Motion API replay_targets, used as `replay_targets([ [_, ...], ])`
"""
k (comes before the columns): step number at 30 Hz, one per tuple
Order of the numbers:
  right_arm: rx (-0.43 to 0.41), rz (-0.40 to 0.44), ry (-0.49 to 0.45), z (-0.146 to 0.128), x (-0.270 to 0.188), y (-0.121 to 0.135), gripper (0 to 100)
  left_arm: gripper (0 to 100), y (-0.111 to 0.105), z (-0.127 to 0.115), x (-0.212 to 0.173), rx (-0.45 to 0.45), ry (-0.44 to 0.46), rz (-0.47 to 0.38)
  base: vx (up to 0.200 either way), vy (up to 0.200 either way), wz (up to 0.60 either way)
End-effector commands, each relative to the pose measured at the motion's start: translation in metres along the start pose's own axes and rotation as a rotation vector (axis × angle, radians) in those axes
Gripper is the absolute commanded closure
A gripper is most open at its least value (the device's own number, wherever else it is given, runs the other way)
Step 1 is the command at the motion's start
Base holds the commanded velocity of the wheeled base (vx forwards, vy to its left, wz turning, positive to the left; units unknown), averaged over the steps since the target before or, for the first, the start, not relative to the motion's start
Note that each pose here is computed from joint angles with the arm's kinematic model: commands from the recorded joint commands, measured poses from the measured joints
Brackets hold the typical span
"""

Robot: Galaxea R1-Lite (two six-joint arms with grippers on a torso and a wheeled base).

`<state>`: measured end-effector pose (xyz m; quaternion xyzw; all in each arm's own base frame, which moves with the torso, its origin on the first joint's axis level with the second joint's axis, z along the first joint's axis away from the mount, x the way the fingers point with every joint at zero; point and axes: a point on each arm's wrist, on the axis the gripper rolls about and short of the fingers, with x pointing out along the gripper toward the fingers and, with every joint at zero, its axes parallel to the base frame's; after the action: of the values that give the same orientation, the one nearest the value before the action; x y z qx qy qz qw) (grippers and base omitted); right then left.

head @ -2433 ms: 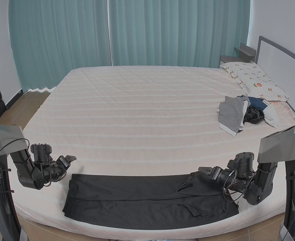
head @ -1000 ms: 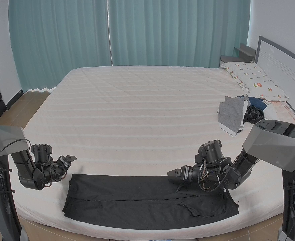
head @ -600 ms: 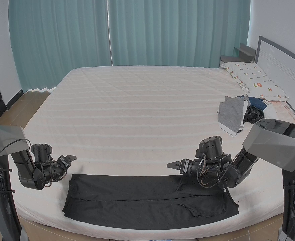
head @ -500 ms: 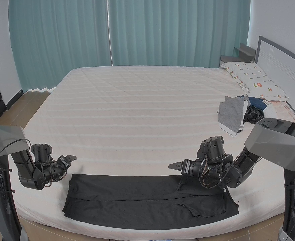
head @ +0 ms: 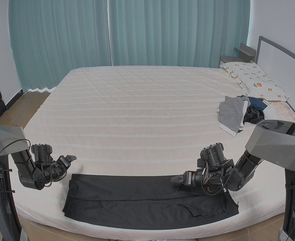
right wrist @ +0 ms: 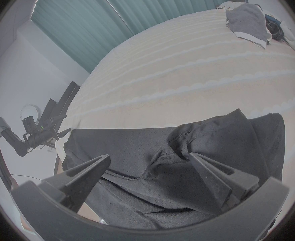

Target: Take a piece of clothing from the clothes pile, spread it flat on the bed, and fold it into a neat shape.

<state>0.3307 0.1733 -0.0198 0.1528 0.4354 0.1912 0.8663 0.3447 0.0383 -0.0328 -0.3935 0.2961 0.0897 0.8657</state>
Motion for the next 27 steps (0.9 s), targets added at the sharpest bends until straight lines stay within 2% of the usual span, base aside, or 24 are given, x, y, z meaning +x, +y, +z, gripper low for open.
replay_targets([
  [1, -0.01, 0.015, 0.006, 0.003, 0.004, 0.003, 0, 0, 0.0, 0.0, 0.0, -0.001, -0.001, 0.0, 0.0, 0.0, 0.0],
  [5, -0.01, 0.042, 0.007, 0.006, 0.013, 0.009, 0, 0, 0.0, 0.0, 0.0, -0.001, -0.001, 0.0, 0.0, 0.0, 0.0],
  [10, -0.008, 0.029, -0.014, 0.002, 0.038, 0.014, 0, 0, 0.001, 0.0, 0.001, -0.001, 0.0, 0.001, 0.0, 0.0, 0.0],
  [17, 0.046, 0.015, -0.055, 0.004, 0.045, 0.017, 0, 0, 0.001, 0.0, 0.001, -0.001, -0.001, 0.002, 0.0, 0.0, 0.0],
  [20, 0.081, 0.035, -0.103, 0.009, 0.045, 0.018, 0, 0, 0.0, 0.0, 0.0, -0.001, -0.001, 0.0, 0.0, 0.0, 0.0],
  [22, 0.118, 0.078, -0.188, 0.021, 0.036, 0.021, 0, 0, 0.0, 0.0, 0.0, -0.001, -0.001, 0.0, 0.0, 0.0, 0.0],
  [27, 0.126, 0.078, -0.237, 0.036, 0.011, 0.019, 0, 0, 0.0, 0.0, 0.0, -0.001, -0.001, 0.0, 0.0, 0.0, 0.0],
])
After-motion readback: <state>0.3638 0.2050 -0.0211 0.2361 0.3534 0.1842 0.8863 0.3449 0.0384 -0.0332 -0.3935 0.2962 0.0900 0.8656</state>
